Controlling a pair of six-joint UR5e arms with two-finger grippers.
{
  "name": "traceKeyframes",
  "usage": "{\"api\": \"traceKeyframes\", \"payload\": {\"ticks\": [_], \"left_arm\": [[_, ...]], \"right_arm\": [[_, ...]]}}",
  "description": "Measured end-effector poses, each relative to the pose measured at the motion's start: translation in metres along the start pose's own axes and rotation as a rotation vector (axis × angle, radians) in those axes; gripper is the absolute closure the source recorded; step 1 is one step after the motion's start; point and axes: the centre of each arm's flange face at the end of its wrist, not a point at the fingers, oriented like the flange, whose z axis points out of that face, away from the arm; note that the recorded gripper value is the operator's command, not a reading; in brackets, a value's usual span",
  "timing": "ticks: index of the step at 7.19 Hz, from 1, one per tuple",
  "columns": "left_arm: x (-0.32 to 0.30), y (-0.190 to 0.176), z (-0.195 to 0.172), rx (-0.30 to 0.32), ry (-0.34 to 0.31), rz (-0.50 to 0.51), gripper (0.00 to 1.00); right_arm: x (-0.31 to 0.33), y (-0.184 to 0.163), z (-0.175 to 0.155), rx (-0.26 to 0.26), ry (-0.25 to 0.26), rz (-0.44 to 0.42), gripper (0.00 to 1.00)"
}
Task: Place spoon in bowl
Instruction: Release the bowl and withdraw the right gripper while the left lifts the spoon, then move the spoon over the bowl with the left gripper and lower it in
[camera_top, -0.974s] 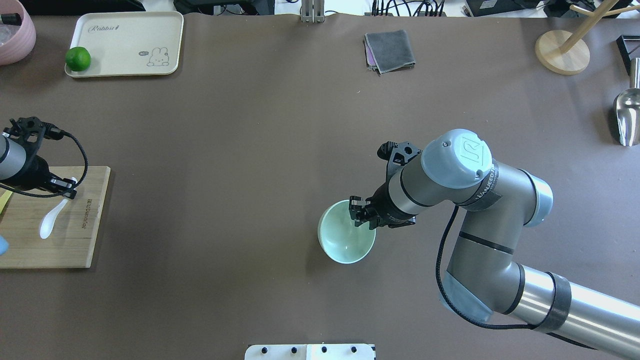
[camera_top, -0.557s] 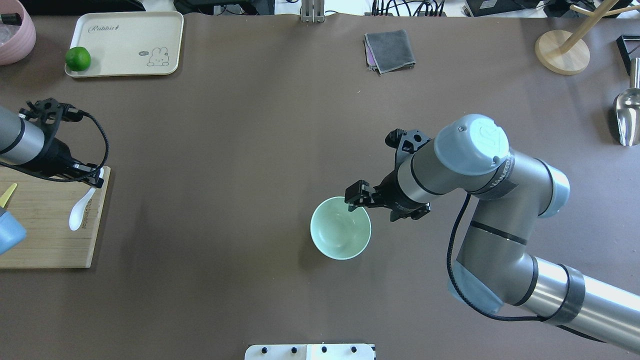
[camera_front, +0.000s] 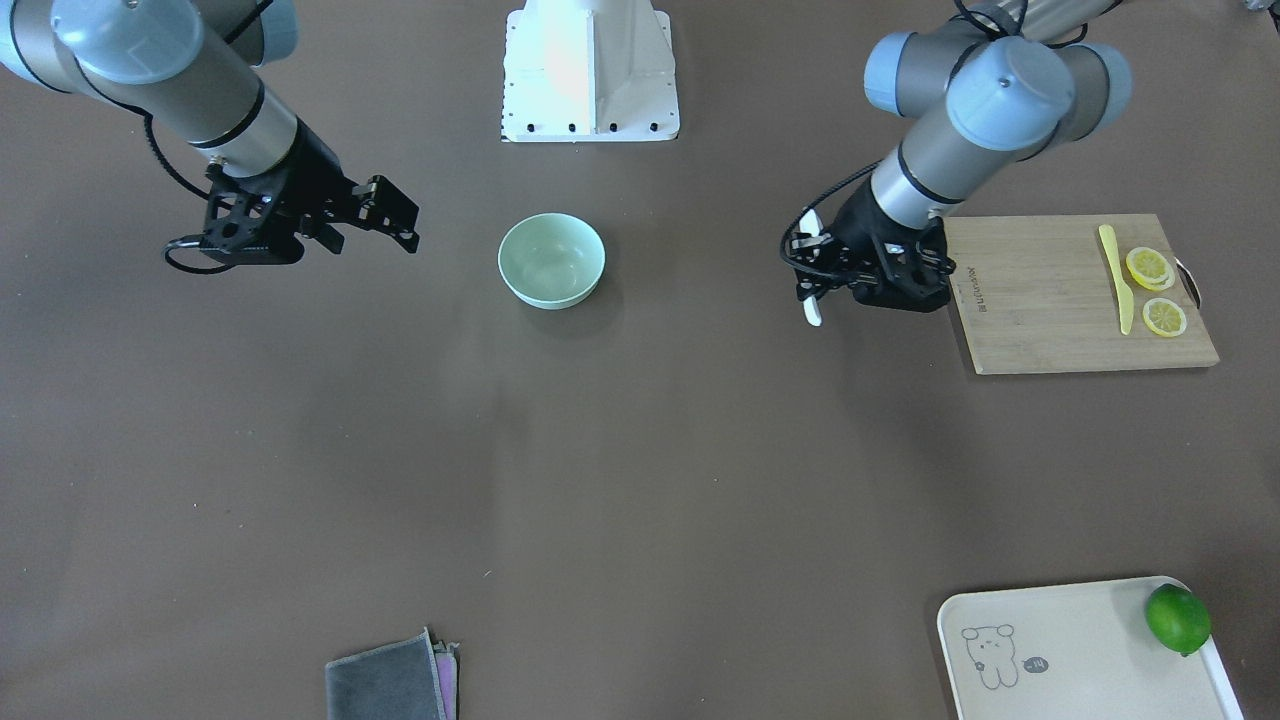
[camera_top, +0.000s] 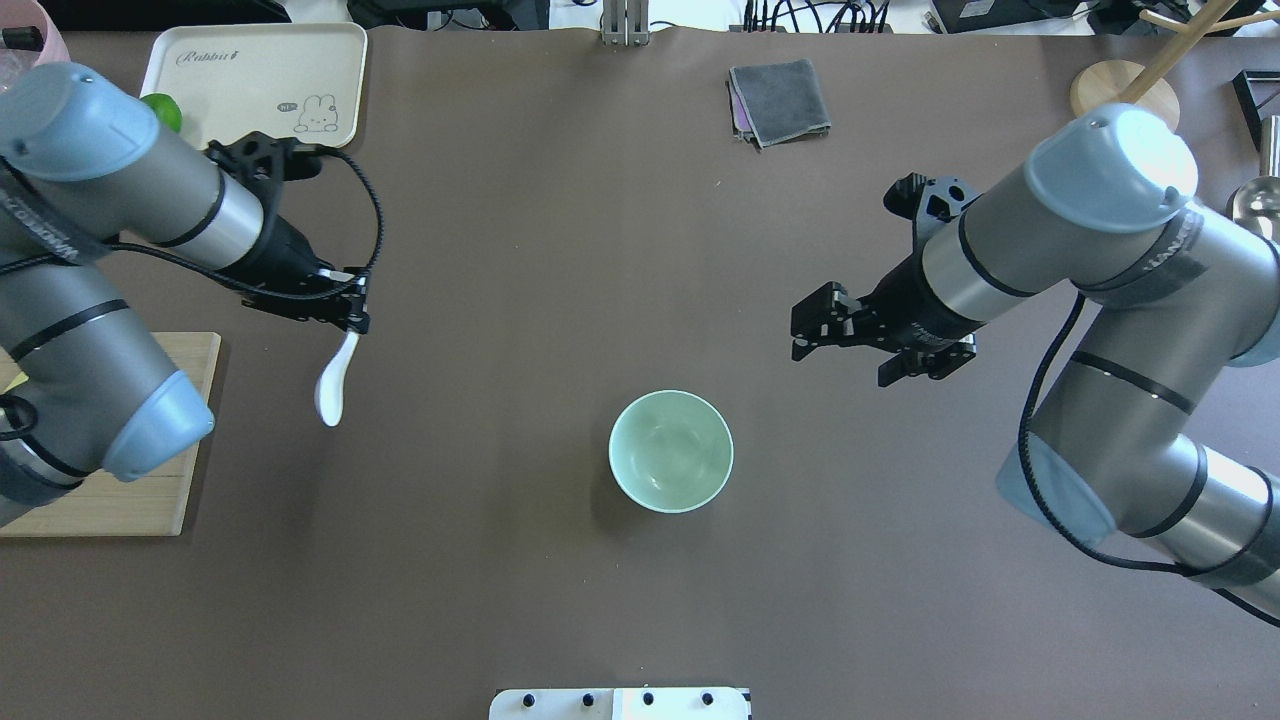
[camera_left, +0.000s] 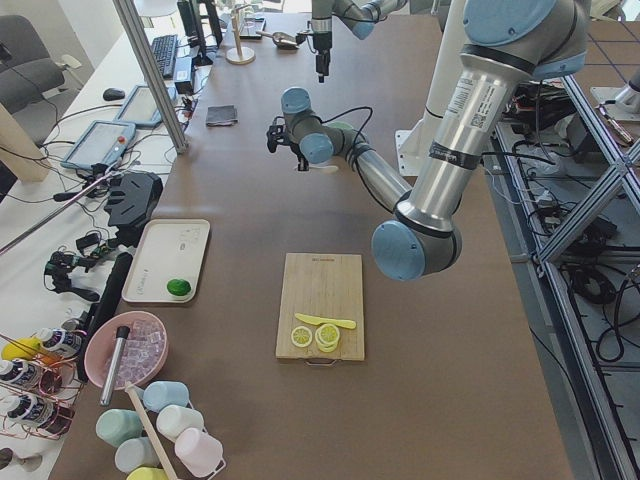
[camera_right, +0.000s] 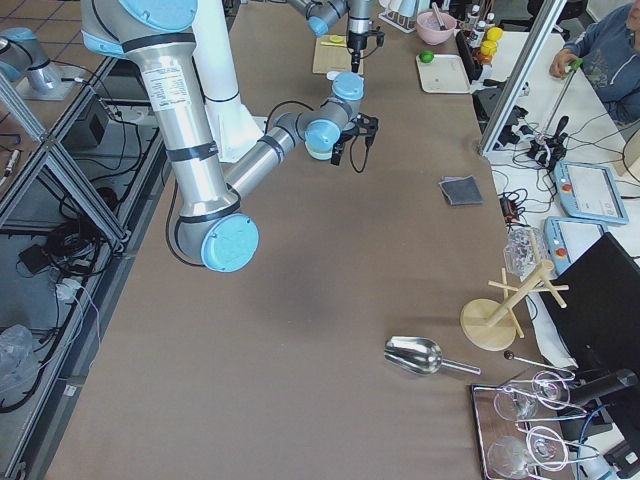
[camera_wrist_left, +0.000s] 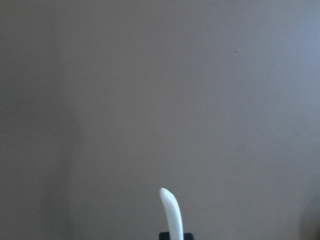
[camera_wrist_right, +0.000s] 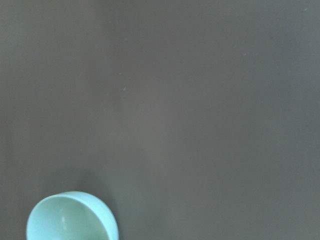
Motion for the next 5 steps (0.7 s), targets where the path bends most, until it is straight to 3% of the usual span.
{"api": "traceKeyframes", "payload": {"ticks": [5], "left_arm": [[0.178, 0.031, 0.071, 0.061, 0.024, -0.080, 1.00]], "right_arm": [[0.139, -0.030, -0.024, 0.026, 0.114, -0.133, 0.00]]}}
